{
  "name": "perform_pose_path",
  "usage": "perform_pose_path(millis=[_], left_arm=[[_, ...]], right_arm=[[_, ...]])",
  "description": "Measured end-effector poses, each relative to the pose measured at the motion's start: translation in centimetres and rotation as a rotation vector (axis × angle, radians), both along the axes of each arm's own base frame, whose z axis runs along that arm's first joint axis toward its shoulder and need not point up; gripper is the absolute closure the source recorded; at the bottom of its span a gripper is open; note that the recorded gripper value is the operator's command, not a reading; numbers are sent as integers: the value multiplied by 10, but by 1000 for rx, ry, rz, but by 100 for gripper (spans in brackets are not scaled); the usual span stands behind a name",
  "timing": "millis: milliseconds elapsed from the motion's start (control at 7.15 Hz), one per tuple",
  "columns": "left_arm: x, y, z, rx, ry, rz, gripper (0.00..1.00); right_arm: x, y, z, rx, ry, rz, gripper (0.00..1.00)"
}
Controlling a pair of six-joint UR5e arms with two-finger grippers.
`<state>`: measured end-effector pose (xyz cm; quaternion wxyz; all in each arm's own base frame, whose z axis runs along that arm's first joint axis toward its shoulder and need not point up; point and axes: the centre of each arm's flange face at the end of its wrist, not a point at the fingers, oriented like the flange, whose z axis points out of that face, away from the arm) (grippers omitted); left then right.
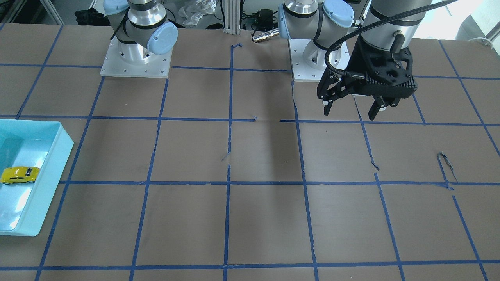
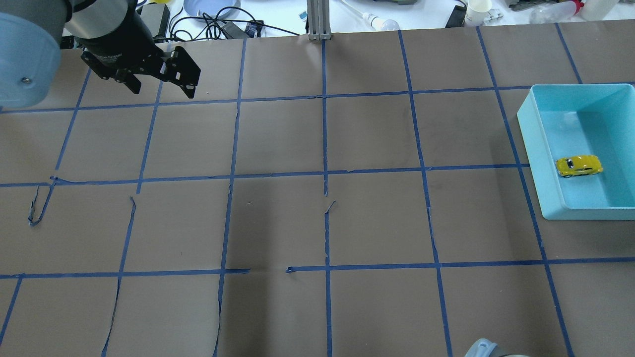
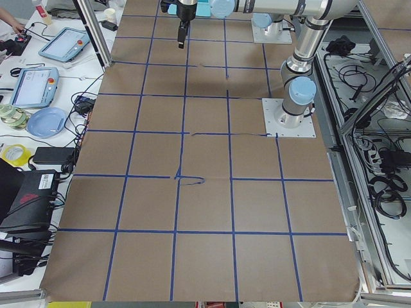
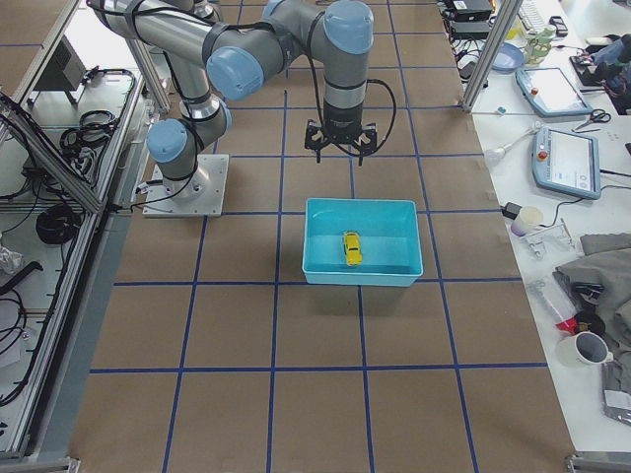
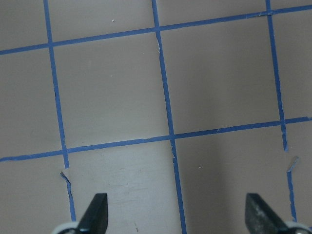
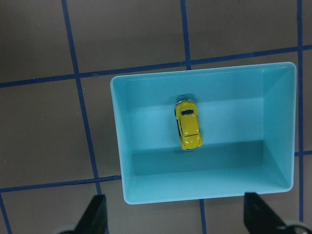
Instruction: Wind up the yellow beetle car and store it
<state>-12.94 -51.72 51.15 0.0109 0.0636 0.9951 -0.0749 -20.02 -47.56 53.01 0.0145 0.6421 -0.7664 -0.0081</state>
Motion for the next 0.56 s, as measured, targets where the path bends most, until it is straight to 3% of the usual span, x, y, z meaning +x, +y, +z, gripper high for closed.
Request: perform_pose_path(millis=[140, 560], left_arm=[[0, -1, 0, -1, 0, 0, 0], [-1, -2, 0, -5, 1, -3, 0]], right_arm=[[14, 0, -3, 19, -22, -92, 0], [105, -13, 3, 42, -33, -251, 0]])
